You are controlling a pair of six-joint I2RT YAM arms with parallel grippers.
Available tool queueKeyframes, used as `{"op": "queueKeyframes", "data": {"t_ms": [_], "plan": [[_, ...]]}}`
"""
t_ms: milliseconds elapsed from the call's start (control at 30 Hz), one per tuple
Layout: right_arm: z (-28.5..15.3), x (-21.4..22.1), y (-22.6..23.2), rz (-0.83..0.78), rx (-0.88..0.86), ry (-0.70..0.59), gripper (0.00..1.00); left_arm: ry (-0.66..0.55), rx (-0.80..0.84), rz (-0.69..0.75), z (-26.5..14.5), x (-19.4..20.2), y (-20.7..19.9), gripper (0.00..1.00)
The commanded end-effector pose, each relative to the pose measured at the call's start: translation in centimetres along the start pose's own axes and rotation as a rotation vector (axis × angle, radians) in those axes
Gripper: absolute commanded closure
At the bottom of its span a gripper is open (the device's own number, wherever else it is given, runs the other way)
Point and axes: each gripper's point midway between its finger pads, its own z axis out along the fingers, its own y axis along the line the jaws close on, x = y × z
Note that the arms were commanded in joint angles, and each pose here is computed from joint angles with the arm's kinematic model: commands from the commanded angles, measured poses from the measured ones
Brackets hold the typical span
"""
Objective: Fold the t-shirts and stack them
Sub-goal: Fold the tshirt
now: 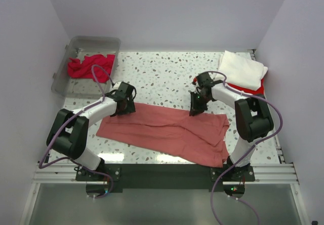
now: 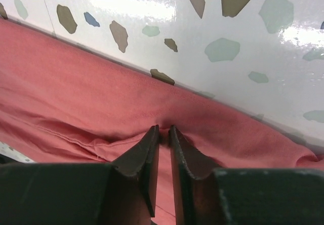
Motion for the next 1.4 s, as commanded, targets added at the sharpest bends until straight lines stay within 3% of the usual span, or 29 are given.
{"op": "queueKeyframes", "data": {"t_ms": [0,133,933,1367], "plan": [[-1.5,0.5,0.6,-0.02,-0.019,-0.004,0.86,-0.046,0.015,-0.018,-0.2,-1.4,-0.7,0.2],[-2.4,1.3,1.2,-0.03,-0.037,0.004,1.0,-0.041,0.013,-0.019,-0.1,-1.0,-0.5,0.19],[-5.9,8.2,6.1,-0.035,-0.072,0.027,1.0,-0.031,0.024,0.001,0.1,0.0,-0.3,0.19],[-6.8,14.1,6.7,-0.034,-0.016,0.133,1.0,-0.043,0.03,0.0,-0.3,0.3,0.3,0.19]]}}
